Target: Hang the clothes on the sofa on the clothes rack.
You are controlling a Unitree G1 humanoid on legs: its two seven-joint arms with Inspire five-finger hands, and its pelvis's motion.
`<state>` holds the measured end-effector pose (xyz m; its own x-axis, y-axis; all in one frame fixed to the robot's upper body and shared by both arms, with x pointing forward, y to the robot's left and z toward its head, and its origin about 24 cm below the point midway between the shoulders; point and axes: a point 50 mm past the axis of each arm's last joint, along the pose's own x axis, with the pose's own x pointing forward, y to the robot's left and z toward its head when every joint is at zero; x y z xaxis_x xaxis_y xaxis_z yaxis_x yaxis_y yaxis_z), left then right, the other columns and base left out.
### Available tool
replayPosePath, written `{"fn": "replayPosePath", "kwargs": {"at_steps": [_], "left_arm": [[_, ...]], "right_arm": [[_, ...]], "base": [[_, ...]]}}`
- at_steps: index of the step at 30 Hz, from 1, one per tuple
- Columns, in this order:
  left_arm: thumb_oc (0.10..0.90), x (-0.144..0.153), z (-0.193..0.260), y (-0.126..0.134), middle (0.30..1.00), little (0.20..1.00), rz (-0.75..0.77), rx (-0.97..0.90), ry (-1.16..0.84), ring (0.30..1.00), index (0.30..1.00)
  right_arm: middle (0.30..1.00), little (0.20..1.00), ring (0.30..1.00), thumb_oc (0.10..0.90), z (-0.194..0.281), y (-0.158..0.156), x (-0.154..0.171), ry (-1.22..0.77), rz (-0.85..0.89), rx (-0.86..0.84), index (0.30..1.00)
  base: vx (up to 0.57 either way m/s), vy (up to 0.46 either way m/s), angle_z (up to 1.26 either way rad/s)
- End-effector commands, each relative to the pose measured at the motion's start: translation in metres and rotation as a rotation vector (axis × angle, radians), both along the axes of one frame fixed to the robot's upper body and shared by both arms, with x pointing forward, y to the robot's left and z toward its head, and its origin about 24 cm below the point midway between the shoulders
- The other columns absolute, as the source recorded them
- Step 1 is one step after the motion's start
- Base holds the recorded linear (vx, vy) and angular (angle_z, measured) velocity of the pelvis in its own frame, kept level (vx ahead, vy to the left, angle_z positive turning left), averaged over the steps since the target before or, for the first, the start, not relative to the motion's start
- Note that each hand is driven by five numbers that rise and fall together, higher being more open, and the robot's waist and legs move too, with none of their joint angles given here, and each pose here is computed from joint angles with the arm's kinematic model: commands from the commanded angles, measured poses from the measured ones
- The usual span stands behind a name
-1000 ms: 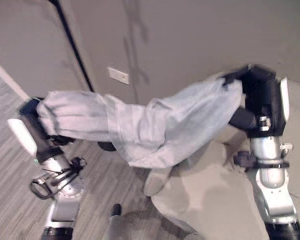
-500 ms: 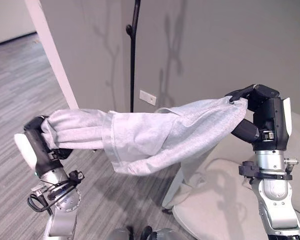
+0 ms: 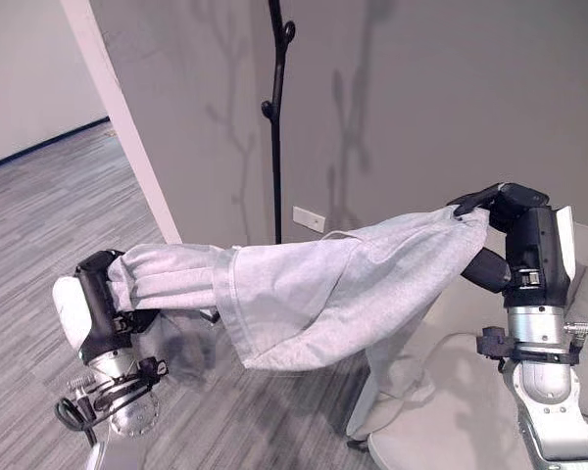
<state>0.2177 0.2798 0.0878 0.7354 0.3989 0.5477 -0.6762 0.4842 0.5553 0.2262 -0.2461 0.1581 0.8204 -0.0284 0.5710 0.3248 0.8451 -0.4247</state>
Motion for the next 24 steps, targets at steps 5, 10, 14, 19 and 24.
{"fn": "replayPosePath", "kwargs": {"at_steps": [5,10,14,19,24], "left_arm": [[0.4,0.021,0.108,0.024,0.3,0.3,0.168,0.342,-0.434,0.3,0.3],[0.4,0.027,0.128,0.038,0.3,0.3,0.252,0.431,-0.457,0.3,0.3],[0.4,0.031,0.132,0.038,0.3,0.3,0.25,0.446,-0.454,0.3,0.3],[0.4,0.046,0.14,0.029,0.3,0.3,0.202,0.427,-0.467,0.3,0.3],[0.4,0.052,0.146,0.029,0.3,0.3,0.222,0.397,-0.497,0.3,0.3]], "right_arm": [[0.3,0.3,0.3,0.4,0.075,-0.016,0.021,-0.375,-0.227,-0.24,0.3],[0.3,0.3,0.3,0.4,0.091,-0.01,0.032,-0.456,-0.279,-0.295,0.3],[0.3,0.3,0.3,0.4,0.09,-0.017,0.035,-0.454,-0.386,-0.368,0.3],[0.3,0.3,0.3,0.4,0.101,-0.035,0.041,-0.484,-0.583,-0.391,0.3],[0.3,0.3,0.3,0.4,0.118,-0.057,0.046,-0.501,-0.778,-0.45,0.3]], "base": [[0.18,0.079,-0.29],[0.19,0.158,-0.42],[0.2,0.249,-0.44],[0.17,0.3,0.01],[0.09,0.306,-0.2]]}}
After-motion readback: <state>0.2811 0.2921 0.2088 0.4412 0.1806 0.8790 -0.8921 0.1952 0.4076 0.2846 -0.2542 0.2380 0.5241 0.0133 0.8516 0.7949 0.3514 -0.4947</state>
